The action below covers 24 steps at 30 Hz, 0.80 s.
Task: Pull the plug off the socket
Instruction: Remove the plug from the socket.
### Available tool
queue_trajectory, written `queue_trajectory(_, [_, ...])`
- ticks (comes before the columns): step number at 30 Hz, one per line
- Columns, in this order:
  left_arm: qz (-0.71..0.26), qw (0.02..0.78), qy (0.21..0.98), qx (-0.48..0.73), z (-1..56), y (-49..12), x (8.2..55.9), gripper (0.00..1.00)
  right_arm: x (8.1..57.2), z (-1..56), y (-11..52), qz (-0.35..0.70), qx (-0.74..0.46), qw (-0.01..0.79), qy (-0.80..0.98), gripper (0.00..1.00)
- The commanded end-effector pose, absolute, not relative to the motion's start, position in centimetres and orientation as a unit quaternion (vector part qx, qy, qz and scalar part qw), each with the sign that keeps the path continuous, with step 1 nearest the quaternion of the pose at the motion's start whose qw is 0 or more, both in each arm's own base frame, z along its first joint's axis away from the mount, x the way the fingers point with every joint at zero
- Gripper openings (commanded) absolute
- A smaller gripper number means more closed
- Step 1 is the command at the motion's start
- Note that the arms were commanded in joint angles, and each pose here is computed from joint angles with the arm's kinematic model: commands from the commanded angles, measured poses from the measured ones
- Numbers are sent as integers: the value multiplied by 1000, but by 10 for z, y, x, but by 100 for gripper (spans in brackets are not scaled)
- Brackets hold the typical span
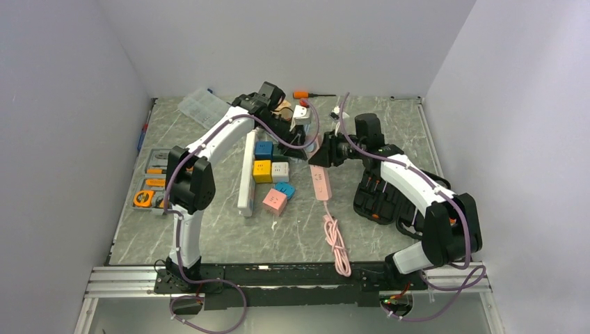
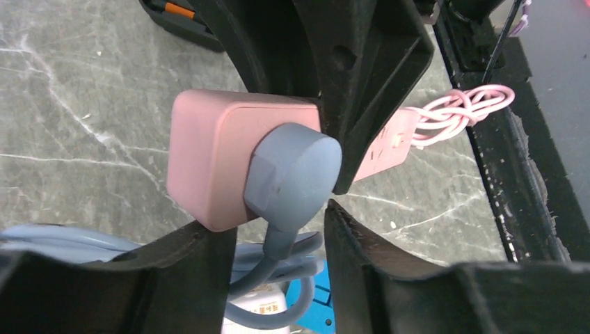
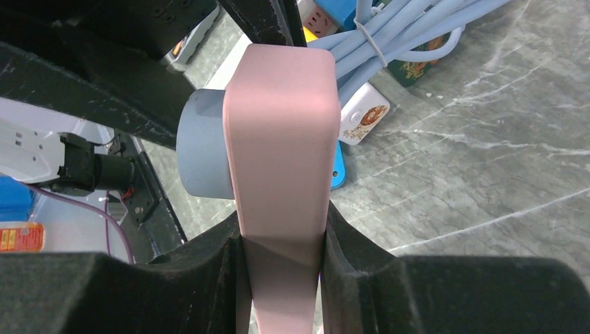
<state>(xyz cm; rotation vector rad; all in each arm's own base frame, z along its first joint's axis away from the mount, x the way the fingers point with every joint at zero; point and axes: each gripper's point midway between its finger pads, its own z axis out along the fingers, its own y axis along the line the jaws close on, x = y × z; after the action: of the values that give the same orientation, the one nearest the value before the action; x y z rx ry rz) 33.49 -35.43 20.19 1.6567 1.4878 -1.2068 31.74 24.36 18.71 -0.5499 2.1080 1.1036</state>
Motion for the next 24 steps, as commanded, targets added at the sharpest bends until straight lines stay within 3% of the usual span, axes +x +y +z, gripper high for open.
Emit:
queue_trajectory(1, [-473, 292, 527, 643, 218, -356, 315, 45, 336, 250, 259, 437, -280, 425, 742, 0])
queue_trajectory(6, [-466, 286, 515, 660, 216, -351, 311, 7, 344, 240, 254, 412, -281, 425, 755, 0])
queue_trajectory(8, [-463, 286, 512, 664, 216, -350, 310, 0, 348, 233, 252, 403, -279, 424, 762, 0])
queue_trajectory(24, [-483, 281, 459, 691, 240, -337, 274, 0, 406, 176, 221, 290, -197, 435, 829, 0])
